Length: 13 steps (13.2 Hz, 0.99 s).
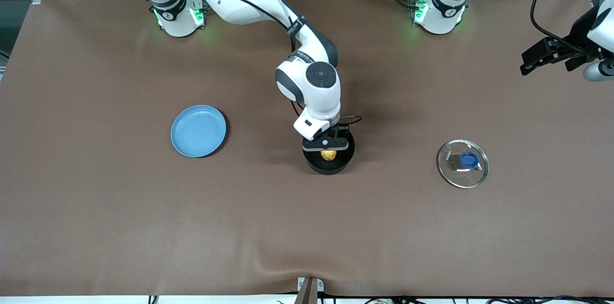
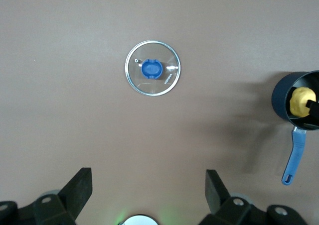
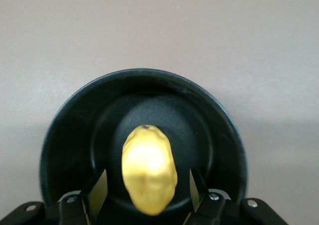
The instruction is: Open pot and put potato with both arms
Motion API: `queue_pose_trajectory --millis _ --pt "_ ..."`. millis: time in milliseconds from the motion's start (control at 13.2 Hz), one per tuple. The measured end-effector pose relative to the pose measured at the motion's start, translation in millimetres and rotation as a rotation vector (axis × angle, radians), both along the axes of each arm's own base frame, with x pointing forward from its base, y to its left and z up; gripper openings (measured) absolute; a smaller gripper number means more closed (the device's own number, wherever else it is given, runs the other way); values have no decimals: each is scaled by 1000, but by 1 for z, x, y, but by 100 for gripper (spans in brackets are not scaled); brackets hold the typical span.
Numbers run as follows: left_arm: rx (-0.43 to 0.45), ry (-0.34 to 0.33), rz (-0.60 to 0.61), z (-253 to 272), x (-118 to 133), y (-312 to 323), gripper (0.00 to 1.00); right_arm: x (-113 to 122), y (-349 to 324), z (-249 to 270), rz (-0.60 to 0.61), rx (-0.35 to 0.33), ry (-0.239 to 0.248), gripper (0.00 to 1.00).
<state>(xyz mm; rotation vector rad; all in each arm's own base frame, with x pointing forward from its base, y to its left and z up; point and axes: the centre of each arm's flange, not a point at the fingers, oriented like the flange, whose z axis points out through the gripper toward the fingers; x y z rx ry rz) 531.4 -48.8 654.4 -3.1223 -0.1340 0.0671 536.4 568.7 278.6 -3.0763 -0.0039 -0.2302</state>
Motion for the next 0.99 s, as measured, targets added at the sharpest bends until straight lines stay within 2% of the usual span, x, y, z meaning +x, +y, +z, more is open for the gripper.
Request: queue_pose_trajectory --millis 227,379,531,758,910,986 --pt "2 19 -26 -4 -3 -14 100 4 -13 59 -18 -18 17 76" --pt "3 23 -30 -6 -3 -16 100 18 -51 133 -36 -24 25 78" --pt "3 25 -30 -6 -3 -16 100 36 -127 215 -18 -25 38 78" --pt "3 27 -29 -7 -3 -16 100 44 -267 298 36 -41 104 81" --pt "3 27 -29 -7 -3 -15 100 36 -343 335 65 -47 153 99" --pt "3 27 -29 -7 -3 -16 100 32 -374 347 67 -45 175 100"
